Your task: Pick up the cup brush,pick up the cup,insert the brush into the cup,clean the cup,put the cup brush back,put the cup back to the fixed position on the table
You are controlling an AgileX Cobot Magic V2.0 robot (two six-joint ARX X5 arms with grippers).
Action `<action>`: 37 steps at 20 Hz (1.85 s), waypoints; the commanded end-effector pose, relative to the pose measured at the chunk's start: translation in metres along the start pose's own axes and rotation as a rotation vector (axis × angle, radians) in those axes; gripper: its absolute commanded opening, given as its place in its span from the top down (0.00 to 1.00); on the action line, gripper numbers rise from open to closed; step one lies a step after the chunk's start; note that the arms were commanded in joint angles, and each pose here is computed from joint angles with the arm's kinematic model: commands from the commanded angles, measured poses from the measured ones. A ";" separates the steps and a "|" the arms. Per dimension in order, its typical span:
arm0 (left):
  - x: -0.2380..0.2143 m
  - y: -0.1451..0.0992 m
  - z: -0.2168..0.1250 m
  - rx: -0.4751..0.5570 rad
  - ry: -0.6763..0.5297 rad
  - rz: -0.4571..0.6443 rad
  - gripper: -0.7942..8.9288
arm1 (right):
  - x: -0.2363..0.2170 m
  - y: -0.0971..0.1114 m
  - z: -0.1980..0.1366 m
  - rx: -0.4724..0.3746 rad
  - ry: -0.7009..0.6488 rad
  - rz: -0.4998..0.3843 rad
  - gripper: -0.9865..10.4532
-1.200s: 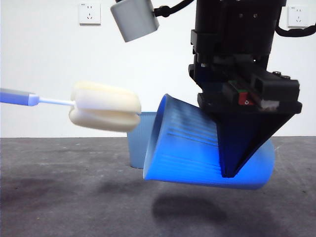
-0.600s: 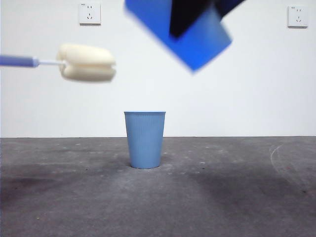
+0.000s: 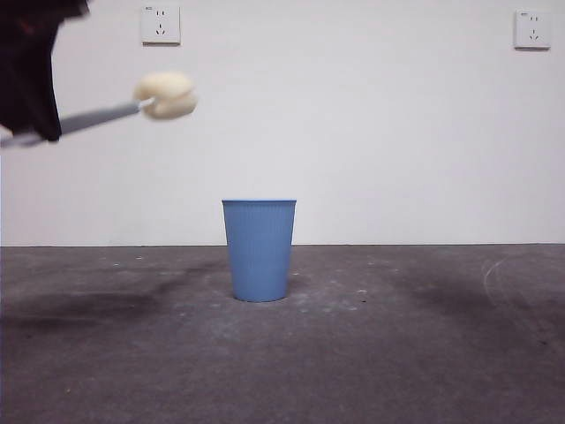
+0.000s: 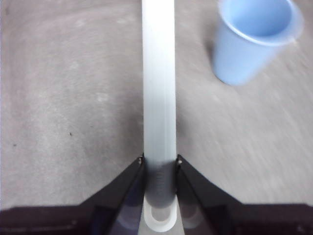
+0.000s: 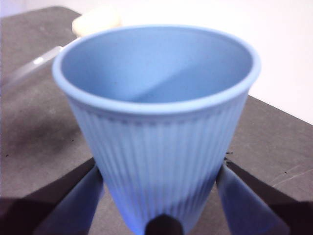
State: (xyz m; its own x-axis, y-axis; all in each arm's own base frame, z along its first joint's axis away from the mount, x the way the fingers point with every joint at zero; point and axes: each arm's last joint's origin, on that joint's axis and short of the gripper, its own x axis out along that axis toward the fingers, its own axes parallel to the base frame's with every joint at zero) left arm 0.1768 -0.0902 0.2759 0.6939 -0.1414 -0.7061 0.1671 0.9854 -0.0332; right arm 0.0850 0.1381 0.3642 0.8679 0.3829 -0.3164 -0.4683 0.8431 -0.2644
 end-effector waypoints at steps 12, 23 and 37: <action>0.093 0.036 -0.034 -0.207 0.146 -0.051 0.93 | -0.030 -0.026 -0.007 0.059 -0.040 -0.109 0.92; 0.129 0.035 -0.046 -0.233 0.238 -0.031 0.91 | -0.029 -0.026 -0.011 0.080 -0.014 -0.129 0.92; 0.117 0.036 -0.046 -0.210 0.250 -0.036 0.49 | -0.029 -0.027 -0.010 0.081 -0.016 -0.148 0.92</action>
State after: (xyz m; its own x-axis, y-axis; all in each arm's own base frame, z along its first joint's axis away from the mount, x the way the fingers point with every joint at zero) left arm 0.2329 -0.0684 0.1603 0.4865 -0.1785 -0.8552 0.0144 0.9804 -0.1965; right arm 0.0706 0.1002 0.3711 0.9275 0.2575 -0.2710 -0.3262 0.9115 -0.2506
